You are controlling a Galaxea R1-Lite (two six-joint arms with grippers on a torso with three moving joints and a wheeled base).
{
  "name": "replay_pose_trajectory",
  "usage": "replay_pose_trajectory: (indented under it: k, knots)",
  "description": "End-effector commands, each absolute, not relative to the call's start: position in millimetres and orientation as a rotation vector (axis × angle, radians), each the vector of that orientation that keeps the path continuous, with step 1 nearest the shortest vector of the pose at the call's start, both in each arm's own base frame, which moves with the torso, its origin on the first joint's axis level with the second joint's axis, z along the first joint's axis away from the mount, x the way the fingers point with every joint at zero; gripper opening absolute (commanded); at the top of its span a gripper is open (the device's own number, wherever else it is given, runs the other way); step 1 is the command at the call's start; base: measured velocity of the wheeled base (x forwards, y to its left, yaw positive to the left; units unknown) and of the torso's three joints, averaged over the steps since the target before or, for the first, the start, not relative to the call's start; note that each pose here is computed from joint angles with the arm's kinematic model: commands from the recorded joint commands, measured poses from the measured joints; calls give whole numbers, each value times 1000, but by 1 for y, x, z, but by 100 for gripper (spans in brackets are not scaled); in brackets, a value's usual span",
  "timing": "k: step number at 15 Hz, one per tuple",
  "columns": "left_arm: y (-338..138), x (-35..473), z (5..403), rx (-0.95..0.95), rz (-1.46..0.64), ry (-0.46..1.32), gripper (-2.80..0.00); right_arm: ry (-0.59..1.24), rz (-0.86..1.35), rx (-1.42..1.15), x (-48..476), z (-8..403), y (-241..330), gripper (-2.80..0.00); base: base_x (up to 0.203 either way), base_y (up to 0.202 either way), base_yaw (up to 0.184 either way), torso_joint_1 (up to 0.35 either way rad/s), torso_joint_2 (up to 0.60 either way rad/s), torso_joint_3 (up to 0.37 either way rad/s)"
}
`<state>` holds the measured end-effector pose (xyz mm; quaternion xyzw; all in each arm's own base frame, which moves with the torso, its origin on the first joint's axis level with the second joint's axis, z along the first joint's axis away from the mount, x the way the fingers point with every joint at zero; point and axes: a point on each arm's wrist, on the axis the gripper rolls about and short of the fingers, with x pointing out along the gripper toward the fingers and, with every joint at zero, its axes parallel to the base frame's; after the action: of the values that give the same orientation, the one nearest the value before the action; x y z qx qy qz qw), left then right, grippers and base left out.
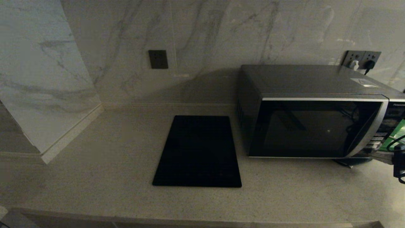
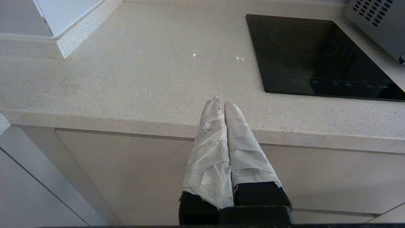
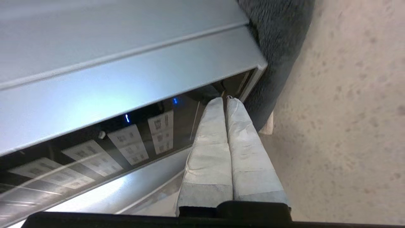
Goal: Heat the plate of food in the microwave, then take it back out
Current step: Open the microwave oven
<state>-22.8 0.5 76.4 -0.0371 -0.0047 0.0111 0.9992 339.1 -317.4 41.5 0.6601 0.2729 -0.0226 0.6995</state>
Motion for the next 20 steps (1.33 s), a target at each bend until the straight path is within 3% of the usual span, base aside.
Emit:
replay_pose_trajectory:
  k: [1, 20]
  knots:
    - [1, -23, 76, -75, 23, -9, -280, 587, -40, 1470, 344, 40, -321, -280, 0, 0, 0, 0, 0, 0]
    - [1, -23, 76, -75, 23, -9, -280, 614, 48, 1467, 349, 59, -299, -280, 0, 0, 0, 0, 0, 0]
